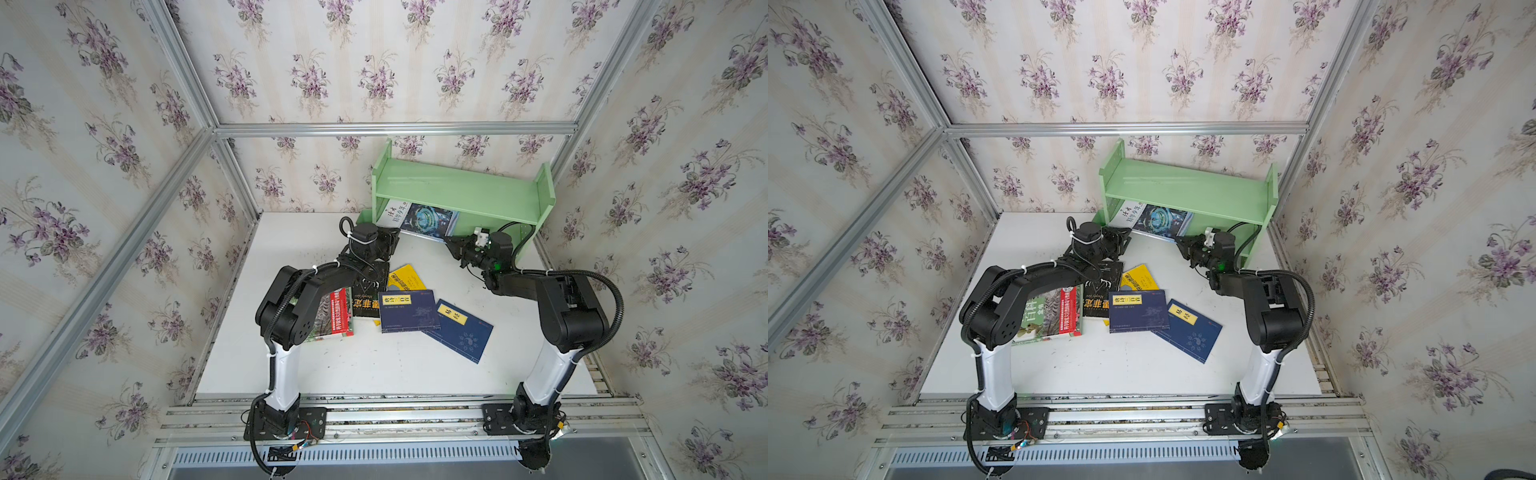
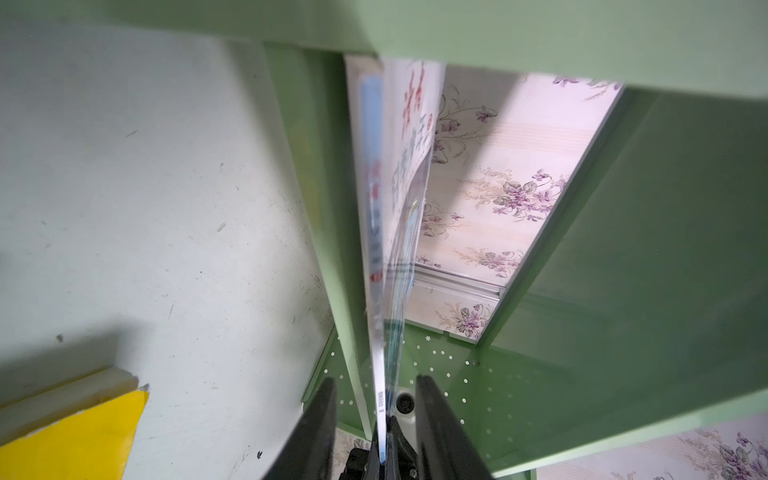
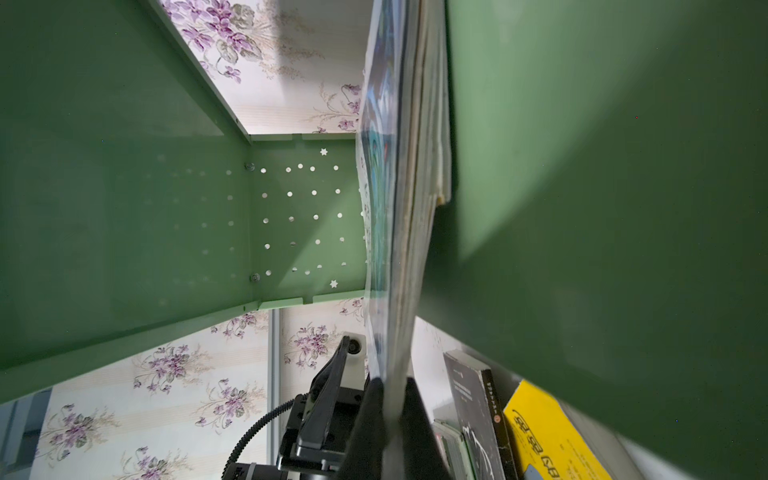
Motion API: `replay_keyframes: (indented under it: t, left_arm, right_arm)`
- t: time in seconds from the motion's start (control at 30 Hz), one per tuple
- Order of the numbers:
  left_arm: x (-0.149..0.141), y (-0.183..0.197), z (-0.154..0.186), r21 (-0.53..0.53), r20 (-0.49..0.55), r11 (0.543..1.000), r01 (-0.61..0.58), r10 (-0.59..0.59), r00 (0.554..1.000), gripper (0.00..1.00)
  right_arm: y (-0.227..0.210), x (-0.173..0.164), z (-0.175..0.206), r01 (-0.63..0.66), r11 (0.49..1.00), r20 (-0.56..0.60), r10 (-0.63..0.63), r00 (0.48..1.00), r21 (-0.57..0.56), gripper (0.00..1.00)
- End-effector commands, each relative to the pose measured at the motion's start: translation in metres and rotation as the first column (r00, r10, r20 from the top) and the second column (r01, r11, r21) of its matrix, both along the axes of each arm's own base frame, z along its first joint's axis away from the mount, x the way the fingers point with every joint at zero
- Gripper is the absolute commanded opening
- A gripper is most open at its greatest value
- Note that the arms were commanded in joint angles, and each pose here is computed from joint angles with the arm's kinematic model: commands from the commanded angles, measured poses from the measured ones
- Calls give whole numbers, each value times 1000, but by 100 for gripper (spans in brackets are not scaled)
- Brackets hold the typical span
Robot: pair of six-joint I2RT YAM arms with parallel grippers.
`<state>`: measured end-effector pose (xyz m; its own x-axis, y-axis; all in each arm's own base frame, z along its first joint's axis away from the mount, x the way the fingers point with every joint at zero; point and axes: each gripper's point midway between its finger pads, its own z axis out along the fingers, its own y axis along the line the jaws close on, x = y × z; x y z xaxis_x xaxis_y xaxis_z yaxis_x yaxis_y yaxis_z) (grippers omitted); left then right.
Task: Stacking books/files
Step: Place the book at the bookshelf.
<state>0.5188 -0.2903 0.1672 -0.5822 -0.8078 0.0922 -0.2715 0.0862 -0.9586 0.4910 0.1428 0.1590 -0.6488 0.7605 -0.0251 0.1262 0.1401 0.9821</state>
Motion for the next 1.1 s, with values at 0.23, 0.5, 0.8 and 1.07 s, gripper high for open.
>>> replay_keyframes:
  t: [0.23, 0.5, 0.8, 1.07]
  left_arm:
    - [-19, 30, 1, 39, -40, 999, 31, -29, 999, 46]
    - [-45, 83, -6, 133, -66, 991, -8, 17, 998, 50]
    - [-56, 102, -15, 186, -93, 983, -1, 19, 995, 50]
    - [-57, 102, -20, 186, -108, 982, 16, 4, 994, 51]
  right_arm:
    - [-5, 18, 11, 29, 997, 132, -19, 991, -71, 0]
    - [-1, 17, 7, -1, 995, 133, 14, 991, -95, 1]
    - [7, 12, 8, -63, 994, 157, 77, 985, -92, 0]
    - [-1, 3, 4, -52, 994, 143, 65, 988, -91, 0]
